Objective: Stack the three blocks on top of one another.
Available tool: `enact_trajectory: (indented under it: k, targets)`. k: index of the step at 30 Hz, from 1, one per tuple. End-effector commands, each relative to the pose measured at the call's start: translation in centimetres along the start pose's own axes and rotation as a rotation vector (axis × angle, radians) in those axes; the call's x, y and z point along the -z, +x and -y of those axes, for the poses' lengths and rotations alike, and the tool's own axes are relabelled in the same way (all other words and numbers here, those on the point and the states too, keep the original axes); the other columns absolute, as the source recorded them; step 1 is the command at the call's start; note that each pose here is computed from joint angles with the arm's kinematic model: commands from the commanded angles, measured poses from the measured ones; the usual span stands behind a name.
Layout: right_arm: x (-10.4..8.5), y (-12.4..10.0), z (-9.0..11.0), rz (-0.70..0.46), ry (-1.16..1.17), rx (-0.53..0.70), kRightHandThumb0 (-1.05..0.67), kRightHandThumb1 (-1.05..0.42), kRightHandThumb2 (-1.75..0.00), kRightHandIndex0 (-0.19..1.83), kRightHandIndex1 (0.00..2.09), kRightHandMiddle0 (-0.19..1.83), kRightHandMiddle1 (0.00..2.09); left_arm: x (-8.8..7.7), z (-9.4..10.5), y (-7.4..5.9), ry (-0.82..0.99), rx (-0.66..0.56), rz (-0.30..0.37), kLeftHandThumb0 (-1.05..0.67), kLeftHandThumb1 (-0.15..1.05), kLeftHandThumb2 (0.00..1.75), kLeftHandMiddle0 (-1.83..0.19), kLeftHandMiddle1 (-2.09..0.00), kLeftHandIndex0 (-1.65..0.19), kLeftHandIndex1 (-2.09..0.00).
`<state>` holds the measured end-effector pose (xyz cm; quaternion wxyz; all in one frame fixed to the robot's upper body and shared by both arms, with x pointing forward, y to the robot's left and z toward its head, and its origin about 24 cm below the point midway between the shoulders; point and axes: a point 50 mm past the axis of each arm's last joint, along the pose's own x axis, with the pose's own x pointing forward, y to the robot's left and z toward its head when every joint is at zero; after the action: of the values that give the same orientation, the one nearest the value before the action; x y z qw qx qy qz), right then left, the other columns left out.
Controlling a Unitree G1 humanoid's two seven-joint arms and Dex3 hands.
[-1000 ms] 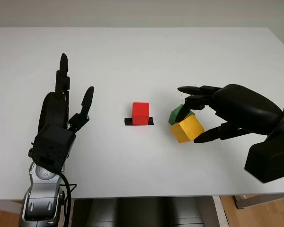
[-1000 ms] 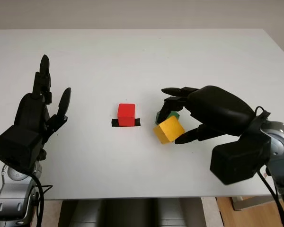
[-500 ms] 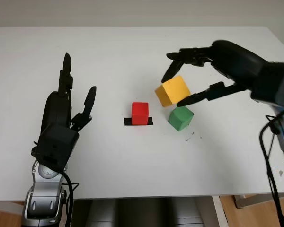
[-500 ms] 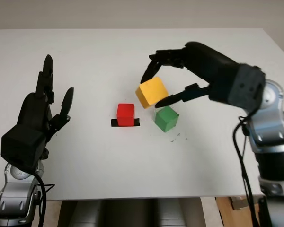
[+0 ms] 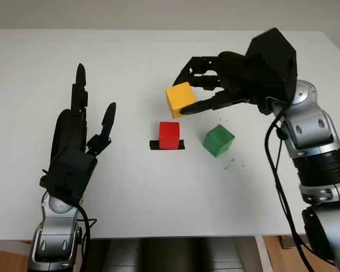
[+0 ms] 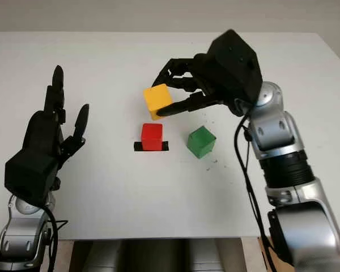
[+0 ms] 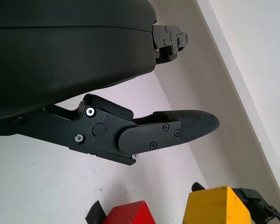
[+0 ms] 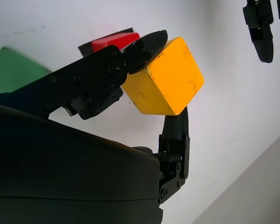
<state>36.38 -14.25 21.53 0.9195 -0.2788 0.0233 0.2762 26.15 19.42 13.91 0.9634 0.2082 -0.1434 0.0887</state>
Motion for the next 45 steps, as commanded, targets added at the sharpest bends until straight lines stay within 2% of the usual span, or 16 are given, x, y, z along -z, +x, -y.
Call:
enact_trajectory:
  k: [1, 8, 18, 22, 34, 45]
  targets:
    - [-0.8, 0.0, -0.2, 0.023, 0.014, 0.004, -0.43, -0.96, -0.06, 0.23, 0.03, 0.24, 1.84, -0.5, 0.1, 0.2, 0.006, -0.006, 0.02, -0.71, 1.05, 0.56, 0.14, -0.05, 0.1, -0.05]
    - [0.3, -0.3, -0.9, -0.037, 0.083, 0.048, -0.48, -0.96, -0.05, 0.25, 0.04, 0.32, 1.85, -0.6, 0.3, 0.3, -0.003, 0.001, 0.02, -0.71, 1.05, 0.57, 0.14, -0.05, 0.08, -0.06]
    - [1.7, -1.6, -2.1, -0.059, 0.182, 0.079, -0.51, -0.98, -0.05, 0.21, 0.04, 0.29, 1.96, -0.4, 0.5, 0.2, -0.032, 0.0, 0.016, -0.71, 1.05, 0.56, 0.15, -0.05, 0.09, -0.05]
    - [2.6, -1.7, -2.5, -0.068, 0.2, 0.08, -0.52, -0.98, -0.05, 0.2, 0.04, 0.26, 1.91, -0.5, 0.4, 0.1, -0.026, -0.002, 0.016, -0.71, 1.05, 0.55, 0.15, -0.05, 0.09, -0.05]
    - [4.1, -0.5, -3.5, -0.051, 0.259, 0.091, -0.54, -0.97, -0.05, 0.23, 0.05, 0.31, 1.91, -0.4, 0.4, 0.1, -0.013, -0.001, 0.014, -0.73, 1.05, 0.55, 0.14, -0.06, 0.08, -0.06]
    - [4.1, 0.6, -3.6, -0.015, 0.295, 0.101, -0.55, -0.96, -0.05, 0.22, 0.05, 0.29, 1.86, -0.4, 0.5, 0.2, -0.019, -0.002, 0.01, -0.73, 1.05, 0.54, 0.14, -0.06, 0.09, -0.05]
